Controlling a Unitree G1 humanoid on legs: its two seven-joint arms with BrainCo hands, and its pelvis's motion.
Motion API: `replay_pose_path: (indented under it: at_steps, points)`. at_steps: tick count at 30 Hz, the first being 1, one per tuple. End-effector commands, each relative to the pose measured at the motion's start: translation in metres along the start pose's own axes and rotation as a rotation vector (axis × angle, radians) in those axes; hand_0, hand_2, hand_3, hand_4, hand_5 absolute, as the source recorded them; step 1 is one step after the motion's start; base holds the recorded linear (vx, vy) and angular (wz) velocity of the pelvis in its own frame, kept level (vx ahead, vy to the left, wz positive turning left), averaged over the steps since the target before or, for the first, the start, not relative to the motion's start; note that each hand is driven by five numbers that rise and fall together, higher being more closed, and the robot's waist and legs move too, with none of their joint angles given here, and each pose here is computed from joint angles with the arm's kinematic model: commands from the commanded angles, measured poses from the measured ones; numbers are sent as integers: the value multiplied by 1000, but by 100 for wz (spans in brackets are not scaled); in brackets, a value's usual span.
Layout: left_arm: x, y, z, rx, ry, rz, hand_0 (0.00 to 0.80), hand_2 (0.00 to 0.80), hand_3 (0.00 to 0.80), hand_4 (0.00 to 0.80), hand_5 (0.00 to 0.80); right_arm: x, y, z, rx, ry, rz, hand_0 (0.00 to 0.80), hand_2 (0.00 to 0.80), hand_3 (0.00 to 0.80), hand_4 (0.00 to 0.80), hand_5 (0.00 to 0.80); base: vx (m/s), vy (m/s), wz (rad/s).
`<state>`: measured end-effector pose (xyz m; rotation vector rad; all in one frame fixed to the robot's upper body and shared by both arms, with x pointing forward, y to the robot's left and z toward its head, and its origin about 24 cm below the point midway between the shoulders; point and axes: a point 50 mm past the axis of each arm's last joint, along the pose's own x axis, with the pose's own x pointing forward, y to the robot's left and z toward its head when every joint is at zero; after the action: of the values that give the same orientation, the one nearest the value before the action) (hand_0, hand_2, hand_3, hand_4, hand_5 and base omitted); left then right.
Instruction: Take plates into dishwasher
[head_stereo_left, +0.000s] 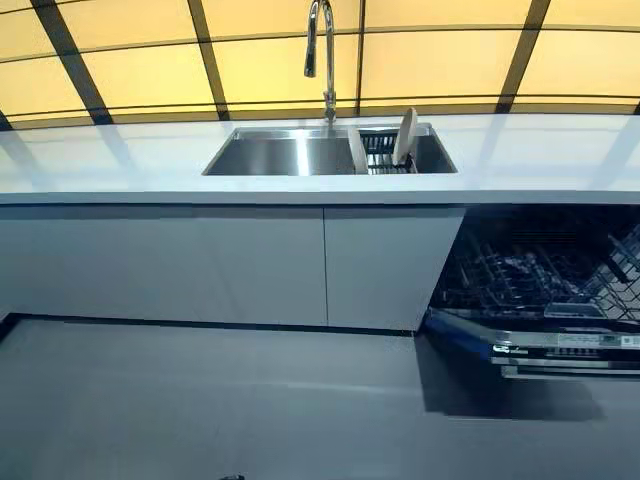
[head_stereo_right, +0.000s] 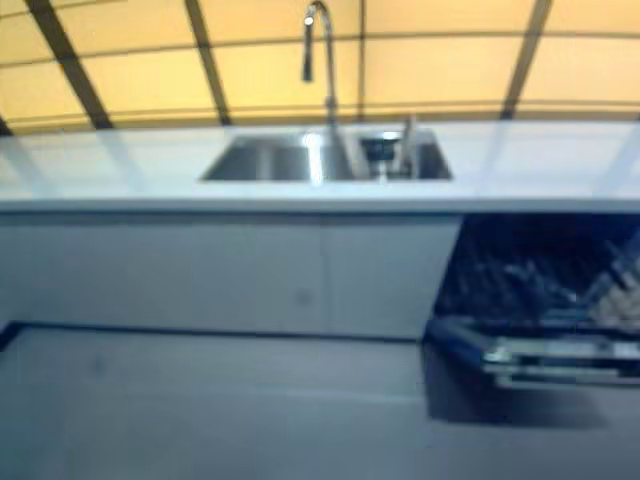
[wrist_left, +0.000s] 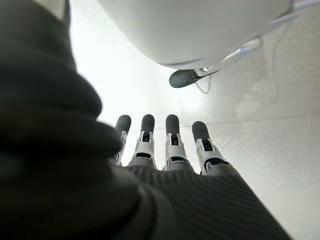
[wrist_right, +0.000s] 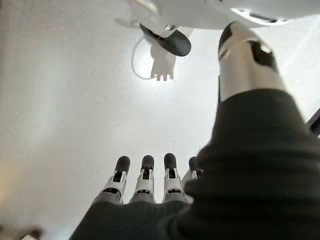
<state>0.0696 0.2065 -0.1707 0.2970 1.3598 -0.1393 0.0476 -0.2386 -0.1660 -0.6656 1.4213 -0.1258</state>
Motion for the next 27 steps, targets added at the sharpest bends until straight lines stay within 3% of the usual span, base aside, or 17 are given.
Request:
replay_pose_path:
  at_steps: [1, 6, 27]
  points:
    - [2, 2, 26, -2, -27, 20, 0, 0, 0, 0, 0, -1, -7, 42, 28, -104, -19, 0, 0, 0, 0, 0, 0, 0, 0]
    - [2, 1, 18, -61, 9, -26, 0, 0, 0, 0, 0, -2, -3, 42, 15, -112, 0, 0, 0, 0, 0, 0, 0, 0, 0]
    - [2, 5, 15, 29, 42, 21, 0, 0, 0, 0, 0, -2, -4, 46, -10, -133, 8, 0, 0, 0, 0, 0, 0, -1, 0]
